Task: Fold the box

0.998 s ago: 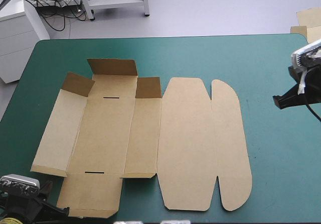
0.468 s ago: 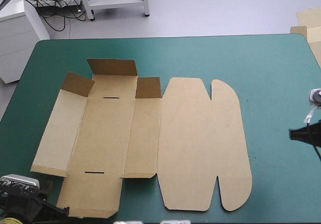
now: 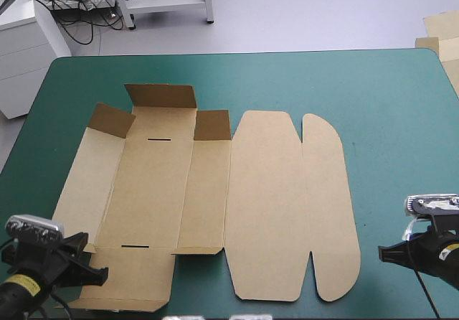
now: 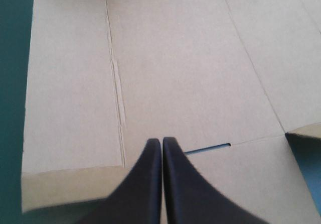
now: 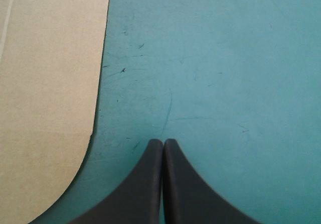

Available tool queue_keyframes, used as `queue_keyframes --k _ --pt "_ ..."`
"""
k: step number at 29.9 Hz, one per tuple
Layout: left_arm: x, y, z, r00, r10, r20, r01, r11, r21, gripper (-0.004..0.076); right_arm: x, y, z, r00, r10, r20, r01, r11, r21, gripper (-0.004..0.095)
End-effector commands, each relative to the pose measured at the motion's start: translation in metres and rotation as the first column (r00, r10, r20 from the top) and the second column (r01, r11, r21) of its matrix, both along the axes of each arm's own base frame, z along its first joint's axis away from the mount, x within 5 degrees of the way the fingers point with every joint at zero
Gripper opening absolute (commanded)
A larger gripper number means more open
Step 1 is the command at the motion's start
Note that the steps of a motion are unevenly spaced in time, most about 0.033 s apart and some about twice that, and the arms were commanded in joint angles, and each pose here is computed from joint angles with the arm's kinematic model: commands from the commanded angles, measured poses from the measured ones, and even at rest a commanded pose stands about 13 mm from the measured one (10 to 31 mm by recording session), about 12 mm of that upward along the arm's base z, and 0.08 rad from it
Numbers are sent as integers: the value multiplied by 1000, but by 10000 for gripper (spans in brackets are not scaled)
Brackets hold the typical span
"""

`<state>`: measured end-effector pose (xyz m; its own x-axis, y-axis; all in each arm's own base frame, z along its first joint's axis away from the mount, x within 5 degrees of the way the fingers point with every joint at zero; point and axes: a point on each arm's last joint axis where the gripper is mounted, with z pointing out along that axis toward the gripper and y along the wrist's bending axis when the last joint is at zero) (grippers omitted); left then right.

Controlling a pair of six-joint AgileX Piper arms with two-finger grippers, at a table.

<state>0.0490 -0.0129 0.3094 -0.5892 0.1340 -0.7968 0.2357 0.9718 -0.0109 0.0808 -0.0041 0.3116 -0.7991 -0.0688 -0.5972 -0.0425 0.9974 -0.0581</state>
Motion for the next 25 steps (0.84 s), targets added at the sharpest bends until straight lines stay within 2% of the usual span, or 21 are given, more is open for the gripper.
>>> queue_keyframes --k 1,11,15,20,25 --pt "33 -8 33 999 -2 35 3 1000 -18 -10 -2 0 6 996 0 84 0 1000 -8 -20" --pt "161 -37 53 996 4 -92 -5 1000 -5 -10 -7 1 9 993 1 115 0 1000 -7 -20" --pt "202 -33 66 993 20 -116 -25 999 -39 -10 -7 1 9 994 1 113 0 1000 -7 -20" --pt "230 10 85 987 82 -138 -106 978 -181 -10 -7 1 9 993 19 114 -17 1000 -23 -20" --pt "219 68 82 962 181 -203 -224 950 -215 -10 -6 1 9 992 19 122 -16 1000 -24 -20"
